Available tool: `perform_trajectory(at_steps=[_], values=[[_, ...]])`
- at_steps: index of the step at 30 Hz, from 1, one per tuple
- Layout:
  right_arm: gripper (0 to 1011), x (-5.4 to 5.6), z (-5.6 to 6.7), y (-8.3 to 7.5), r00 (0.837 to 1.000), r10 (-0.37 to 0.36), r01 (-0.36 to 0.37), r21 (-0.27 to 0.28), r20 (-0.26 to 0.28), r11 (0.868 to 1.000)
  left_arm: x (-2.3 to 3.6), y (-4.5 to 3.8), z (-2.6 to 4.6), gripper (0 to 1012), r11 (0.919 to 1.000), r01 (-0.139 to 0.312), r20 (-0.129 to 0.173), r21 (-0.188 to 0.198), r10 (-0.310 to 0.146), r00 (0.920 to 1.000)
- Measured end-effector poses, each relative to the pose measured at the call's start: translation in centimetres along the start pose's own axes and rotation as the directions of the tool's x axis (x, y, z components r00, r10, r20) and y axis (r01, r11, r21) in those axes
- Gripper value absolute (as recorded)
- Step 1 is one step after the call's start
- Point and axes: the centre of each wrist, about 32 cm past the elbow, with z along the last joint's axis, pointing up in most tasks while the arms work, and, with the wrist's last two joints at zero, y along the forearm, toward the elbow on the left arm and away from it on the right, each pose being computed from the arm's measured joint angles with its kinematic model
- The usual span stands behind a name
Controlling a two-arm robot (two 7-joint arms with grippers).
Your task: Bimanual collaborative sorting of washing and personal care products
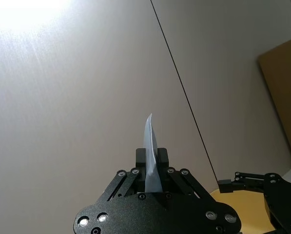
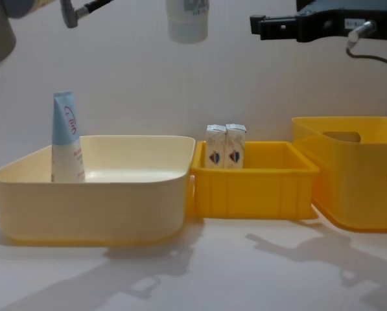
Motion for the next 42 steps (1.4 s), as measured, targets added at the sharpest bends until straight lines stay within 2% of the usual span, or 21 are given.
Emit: perform_trajectory(at_steps=[8, 18, 25, 34, 42], values=[[1001, 0.1, 0.6, 0.1, 0.997, 0.071, -0.071, -0.029, -0.022, 0.997, -0.26, 0.46, 0.01, 139, 0.9999, -0.010, -0.006, 0.007, 0.010, 0.9999], [1001, 0.9, 1.9, 0.0, 0.978, 0.200, -0.206, -0.095, -0.065, 0.974, -0.46, 0.95, -0.08, 139, 0.9996, -0.021, -0.006, 0.017, 0.021, 0.9998], [1001, 1.1, 2.4, 0.3, 0.970, 0.232, -0.239, -0.098, -0.078, 0.966, -0.58, 1.15, -0.15, 139, 0.9994, -0.024, -0.009, 0.024, 0.024, 0.9997], [1001, 0.7, 2.7, 1.1, 0.964, 0.250, -0.258, -0.089, -0.091, 0.962, -0.75, 1.38, -0.33, 139, 0.9992, -0.023, -0.017, 0.032, 0.023, 0.9996], [1001, 0.6, 3.0, 1.8, 0.956, 0.277, -0.286, -0.100, -0.098, 0.953, -0.95, 1.60, -0.54, 139, 0.9990, -0.018, -0.028, 0.041, 0.019, 0.9994]])
